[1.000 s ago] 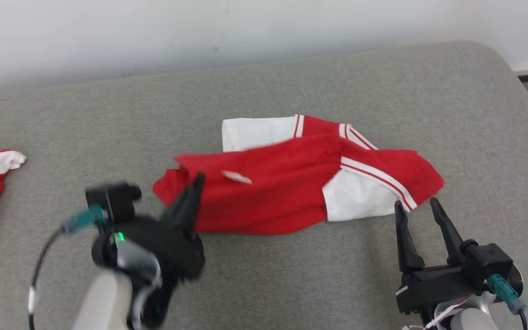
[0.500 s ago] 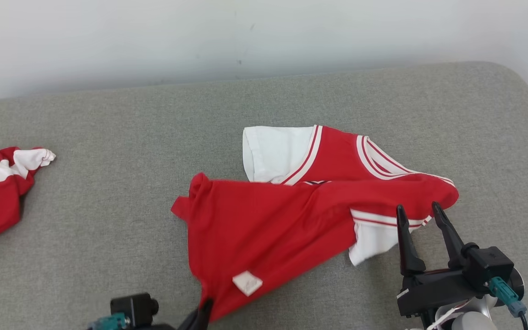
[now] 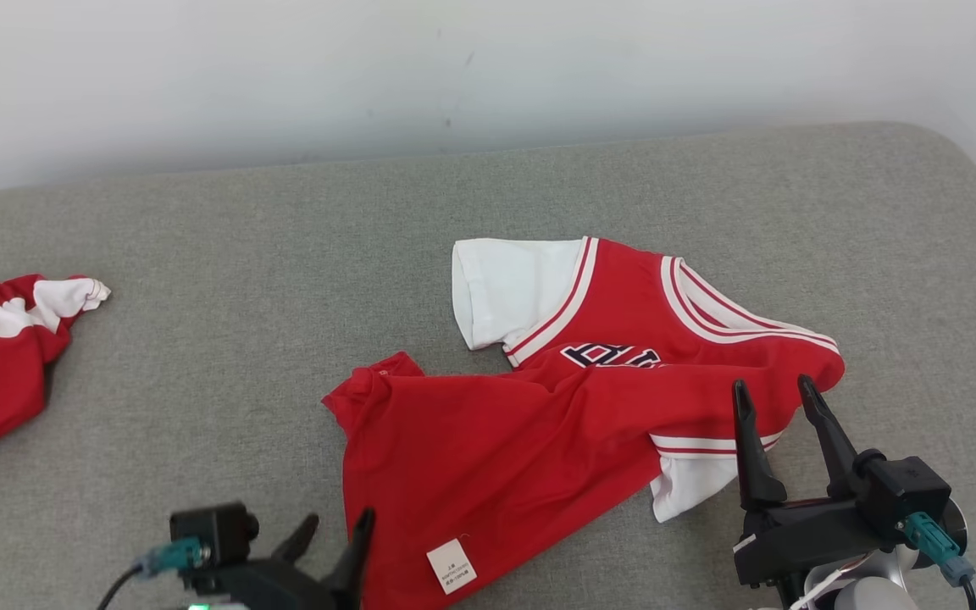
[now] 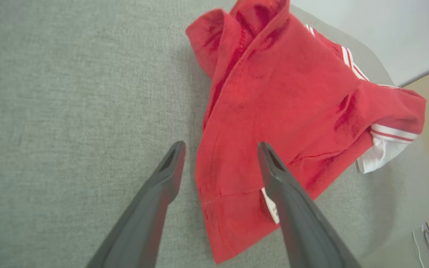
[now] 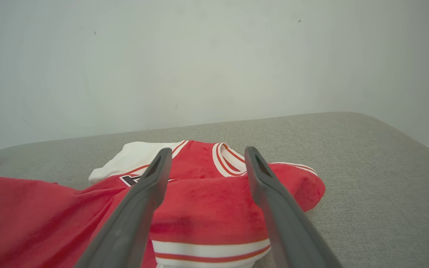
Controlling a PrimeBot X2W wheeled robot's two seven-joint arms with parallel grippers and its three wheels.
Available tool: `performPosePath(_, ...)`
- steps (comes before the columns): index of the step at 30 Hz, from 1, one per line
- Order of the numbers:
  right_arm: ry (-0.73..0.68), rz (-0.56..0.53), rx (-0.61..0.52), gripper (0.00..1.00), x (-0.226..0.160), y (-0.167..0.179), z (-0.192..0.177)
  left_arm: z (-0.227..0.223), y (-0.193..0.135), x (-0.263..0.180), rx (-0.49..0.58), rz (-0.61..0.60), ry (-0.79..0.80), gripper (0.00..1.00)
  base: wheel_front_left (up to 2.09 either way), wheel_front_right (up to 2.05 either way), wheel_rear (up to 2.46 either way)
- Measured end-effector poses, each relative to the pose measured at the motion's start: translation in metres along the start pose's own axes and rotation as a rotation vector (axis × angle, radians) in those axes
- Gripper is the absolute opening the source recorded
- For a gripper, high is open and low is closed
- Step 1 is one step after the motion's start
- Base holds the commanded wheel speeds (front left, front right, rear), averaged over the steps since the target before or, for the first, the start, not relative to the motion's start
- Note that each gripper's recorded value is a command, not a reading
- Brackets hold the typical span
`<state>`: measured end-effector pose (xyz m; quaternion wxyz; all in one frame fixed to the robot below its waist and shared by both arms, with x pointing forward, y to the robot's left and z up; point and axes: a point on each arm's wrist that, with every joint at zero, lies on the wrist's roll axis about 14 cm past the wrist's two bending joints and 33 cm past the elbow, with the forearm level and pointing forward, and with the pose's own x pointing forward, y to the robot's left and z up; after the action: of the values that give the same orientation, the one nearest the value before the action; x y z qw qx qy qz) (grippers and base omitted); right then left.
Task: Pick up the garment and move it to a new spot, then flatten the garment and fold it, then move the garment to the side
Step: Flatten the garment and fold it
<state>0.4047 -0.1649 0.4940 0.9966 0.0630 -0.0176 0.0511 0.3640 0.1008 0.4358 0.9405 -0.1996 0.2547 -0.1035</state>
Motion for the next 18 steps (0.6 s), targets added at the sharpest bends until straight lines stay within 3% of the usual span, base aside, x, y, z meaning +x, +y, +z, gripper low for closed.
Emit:
performPosePath(10,-0.001,0.007,0.006,1.00,0.002,0.002,0.000,0.022,-0.012,0.045,0.171,-0.054,0.041,1.00,0.00,0.00,0.00)
performPosePath(18,0.018,-0.037,0.005,1.00,-0.002,-0.013,-0.006,0.005,-0.011,0.078,0.198,-0.050,0.138,1.00,0.00,0.00,0.00)
